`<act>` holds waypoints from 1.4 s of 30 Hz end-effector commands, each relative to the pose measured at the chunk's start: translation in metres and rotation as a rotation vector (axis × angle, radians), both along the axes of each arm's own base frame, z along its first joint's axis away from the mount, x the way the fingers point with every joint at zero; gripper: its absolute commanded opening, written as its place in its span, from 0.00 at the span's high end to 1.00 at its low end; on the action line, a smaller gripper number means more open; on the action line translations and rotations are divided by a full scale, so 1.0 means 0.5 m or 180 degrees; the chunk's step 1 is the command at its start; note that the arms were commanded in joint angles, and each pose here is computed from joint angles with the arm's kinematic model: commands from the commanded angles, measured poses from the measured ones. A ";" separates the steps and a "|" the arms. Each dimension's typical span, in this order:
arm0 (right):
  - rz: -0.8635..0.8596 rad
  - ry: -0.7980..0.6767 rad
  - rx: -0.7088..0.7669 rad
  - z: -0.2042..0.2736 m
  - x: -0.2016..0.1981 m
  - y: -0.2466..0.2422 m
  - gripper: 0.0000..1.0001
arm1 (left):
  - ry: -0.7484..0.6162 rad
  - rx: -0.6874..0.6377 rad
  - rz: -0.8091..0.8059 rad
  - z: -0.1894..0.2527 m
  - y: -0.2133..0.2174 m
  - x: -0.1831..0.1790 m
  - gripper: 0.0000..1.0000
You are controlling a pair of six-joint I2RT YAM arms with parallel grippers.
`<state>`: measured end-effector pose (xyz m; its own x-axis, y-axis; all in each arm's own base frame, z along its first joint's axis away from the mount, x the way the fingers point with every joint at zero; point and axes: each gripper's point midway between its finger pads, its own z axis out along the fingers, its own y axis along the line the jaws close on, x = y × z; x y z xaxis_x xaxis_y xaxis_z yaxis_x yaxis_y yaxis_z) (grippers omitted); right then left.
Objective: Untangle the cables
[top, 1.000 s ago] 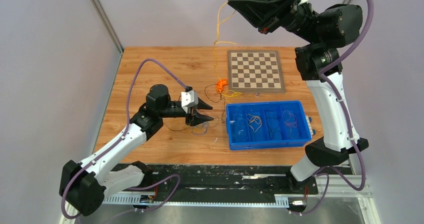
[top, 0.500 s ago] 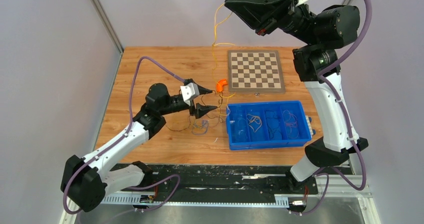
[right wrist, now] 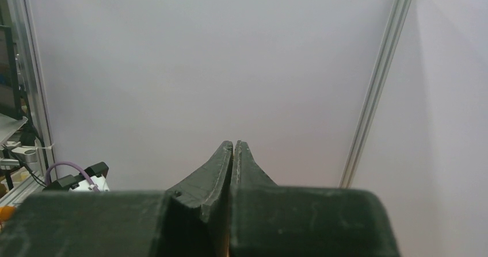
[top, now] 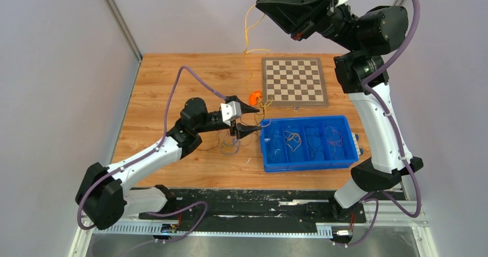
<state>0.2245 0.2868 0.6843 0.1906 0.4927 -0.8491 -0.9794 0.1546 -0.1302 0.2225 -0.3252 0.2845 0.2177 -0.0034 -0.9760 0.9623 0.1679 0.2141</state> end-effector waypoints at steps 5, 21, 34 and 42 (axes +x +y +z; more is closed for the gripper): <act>0.0018 -0.0002 0.0118 0.023 -0.020 -0.011 1.00 | -0.0302 -0.0196 -0.0168 0.067 -0.048 0.013 0.51; -0.2935 -0.0044 0.0082 -0.028 0.293 -0.479 1.00 | 0.0316 0.1351 0.0968 -0.238 0.289 0.051 1.00; -0.2670 0.0251 -0.0458 -0.112 0.325 -0.606 1.00 | 0.0682 0.1598 0.1490 -0.258 0.510 0.083 1.00; -0.1243 0.0320 -0.1212 -0.338 0.247 -0.301 0.26 | 0.0538 0.0678 0.1007 -0.008 0.393 0.048 1.00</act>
